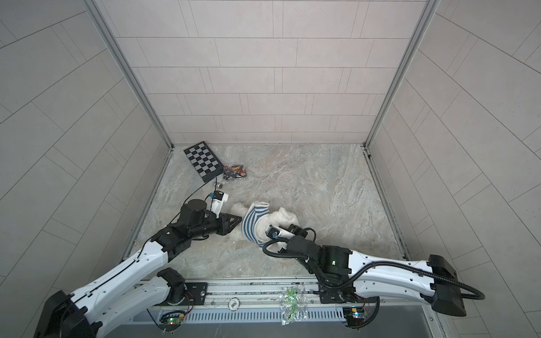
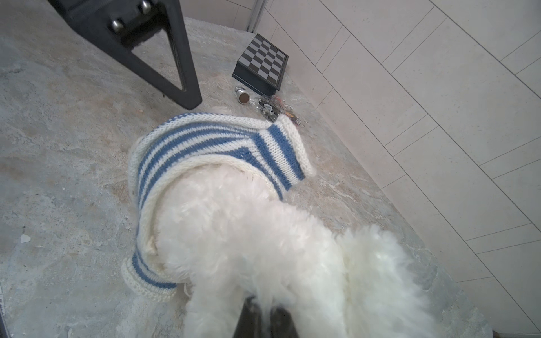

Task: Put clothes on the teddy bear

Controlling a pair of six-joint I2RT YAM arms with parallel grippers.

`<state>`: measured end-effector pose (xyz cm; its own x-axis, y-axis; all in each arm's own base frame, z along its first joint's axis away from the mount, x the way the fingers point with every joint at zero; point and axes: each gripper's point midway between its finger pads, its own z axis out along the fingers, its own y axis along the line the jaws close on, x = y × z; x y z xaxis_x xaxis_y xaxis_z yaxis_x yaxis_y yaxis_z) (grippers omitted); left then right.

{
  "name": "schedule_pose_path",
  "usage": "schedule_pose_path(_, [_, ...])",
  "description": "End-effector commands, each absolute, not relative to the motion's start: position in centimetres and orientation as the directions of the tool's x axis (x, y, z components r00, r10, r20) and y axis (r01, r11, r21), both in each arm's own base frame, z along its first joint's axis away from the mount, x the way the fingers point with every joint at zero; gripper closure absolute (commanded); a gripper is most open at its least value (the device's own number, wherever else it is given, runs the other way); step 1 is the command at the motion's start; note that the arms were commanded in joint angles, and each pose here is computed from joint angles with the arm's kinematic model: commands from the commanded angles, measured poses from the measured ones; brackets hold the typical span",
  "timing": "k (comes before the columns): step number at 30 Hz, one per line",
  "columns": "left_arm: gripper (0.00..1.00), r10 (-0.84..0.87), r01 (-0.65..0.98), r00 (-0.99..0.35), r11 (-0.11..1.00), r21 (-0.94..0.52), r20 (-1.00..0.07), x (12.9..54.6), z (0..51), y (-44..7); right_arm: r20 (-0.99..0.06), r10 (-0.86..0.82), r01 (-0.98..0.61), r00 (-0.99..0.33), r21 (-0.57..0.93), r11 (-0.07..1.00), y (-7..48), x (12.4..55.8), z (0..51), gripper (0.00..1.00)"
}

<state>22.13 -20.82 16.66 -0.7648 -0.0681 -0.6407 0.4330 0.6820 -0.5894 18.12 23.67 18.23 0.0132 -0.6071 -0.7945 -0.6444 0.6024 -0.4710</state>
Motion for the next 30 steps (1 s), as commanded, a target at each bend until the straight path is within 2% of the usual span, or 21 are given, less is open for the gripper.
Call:
schedule_pose_path(1, [0.55, -0.039, 0.488, -0.733, 0.665, -0.565, -0.679, 21.8, 19.1, -21.0, -0.793, -0.605, -0.632, 0.079, -0.509, 0.584, 23.8, 18.0, 19.5, 1.00])
schedule_pose_path(6, [0.51, -0.051, 0.492, -0.729, 0.654, -0.574, -0.683, 22.5, 19.9, -21.6, -0.795, -0.598, -0.643, 0.103, -0.512, 0.570, 24.1, 17.7, 19.5, 1.00])
schedule_pose_path(18, [0.57, -0.026, 0.489, -0.745, 0.658, -0.573, -0.667, 25.2, 19.0, -24.8, -0.782, -0.605, -0.644, 0.151, -0.543, 0.540, 24.7, 17.0, 19.2, 1.00])
schedule_pose_path(21, [0.65, -0.024, 0.473, -0.752, 0.676, -0.565, -0.659, 25.7, 18.3, -25.0, -0.780, -0.606, -0.641, 0.158, -0.548, 0.537, 24.7, 17.0, 19.2, 1.00])
schedule_pose_path(26, [0.91, -0.058, 0.431, -0.742, 0.721, -0.542, -0.668, 26.6, 18.0, -24.0, -0.781, -0.602, -0.633, 0.166, -0.553, 0.542, 24.5, 16.9, 19.3, 1.00])
schedule_pose_path(30, [1.00, -0.087, 0.401, -0.738, 0.742, -0.538, -0.670, 27.0, 18.0, -23.0, -0.784, -0.598, -0.625, 0.169, -0.554, 0.550, 24.1, 16.8, 19.3, 1.00])
